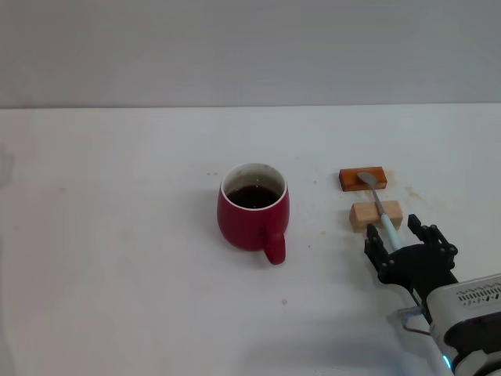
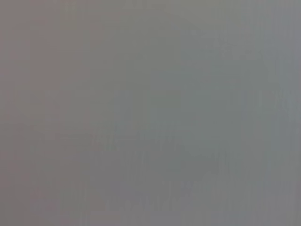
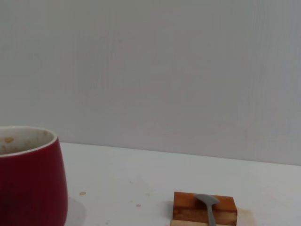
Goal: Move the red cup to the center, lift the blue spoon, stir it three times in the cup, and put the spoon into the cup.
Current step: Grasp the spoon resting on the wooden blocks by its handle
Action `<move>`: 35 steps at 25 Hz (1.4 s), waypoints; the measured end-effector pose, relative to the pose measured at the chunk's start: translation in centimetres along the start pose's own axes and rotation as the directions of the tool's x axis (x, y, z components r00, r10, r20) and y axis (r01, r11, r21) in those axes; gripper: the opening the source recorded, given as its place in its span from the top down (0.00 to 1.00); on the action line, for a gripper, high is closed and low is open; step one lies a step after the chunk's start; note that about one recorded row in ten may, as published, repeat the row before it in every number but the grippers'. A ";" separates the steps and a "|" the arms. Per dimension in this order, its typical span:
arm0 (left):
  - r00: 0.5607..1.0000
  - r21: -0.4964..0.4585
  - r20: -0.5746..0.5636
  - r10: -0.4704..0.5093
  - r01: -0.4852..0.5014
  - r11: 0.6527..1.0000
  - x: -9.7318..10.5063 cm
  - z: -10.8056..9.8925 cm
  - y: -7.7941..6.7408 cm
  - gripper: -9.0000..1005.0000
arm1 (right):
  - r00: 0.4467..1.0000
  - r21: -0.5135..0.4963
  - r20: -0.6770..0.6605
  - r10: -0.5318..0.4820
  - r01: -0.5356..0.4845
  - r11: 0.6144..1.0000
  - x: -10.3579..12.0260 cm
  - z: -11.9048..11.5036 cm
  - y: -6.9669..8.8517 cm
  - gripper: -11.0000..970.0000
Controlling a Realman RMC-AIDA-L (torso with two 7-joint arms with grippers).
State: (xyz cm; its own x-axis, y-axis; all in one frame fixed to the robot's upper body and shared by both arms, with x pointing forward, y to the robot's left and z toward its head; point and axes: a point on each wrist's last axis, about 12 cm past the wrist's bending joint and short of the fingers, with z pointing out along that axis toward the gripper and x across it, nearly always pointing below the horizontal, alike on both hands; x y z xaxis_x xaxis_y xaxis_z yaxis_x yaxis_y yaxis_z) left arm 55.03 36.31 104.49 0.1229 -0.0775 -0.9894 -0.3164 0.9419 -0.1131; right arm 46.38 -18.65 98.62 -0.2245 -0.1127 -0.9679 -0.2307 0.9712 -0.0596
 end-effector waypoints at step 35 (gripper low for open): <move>1.000 -0.003 0.003 0.002 -0.002 1.000 0.0 -0.2 0.2 0.14 | 1.000 -0.002 0.003 0.002 -0.002 1.000 -0.1 0.1 0.1 0.59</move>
State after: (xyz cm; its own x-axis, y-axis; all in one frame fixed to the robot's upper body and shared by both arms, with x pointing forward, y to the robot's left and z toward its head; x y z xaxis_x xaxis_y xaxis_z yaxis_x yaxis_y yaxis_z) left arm 54.79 36.45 104.43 0.1254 -0.0740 -0.9893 -0.3196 0.9410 -0.1109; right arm 46.45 -18.53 98.69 -0.2223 -0.1099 -0.9688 -0.2326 0.9709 -0.0568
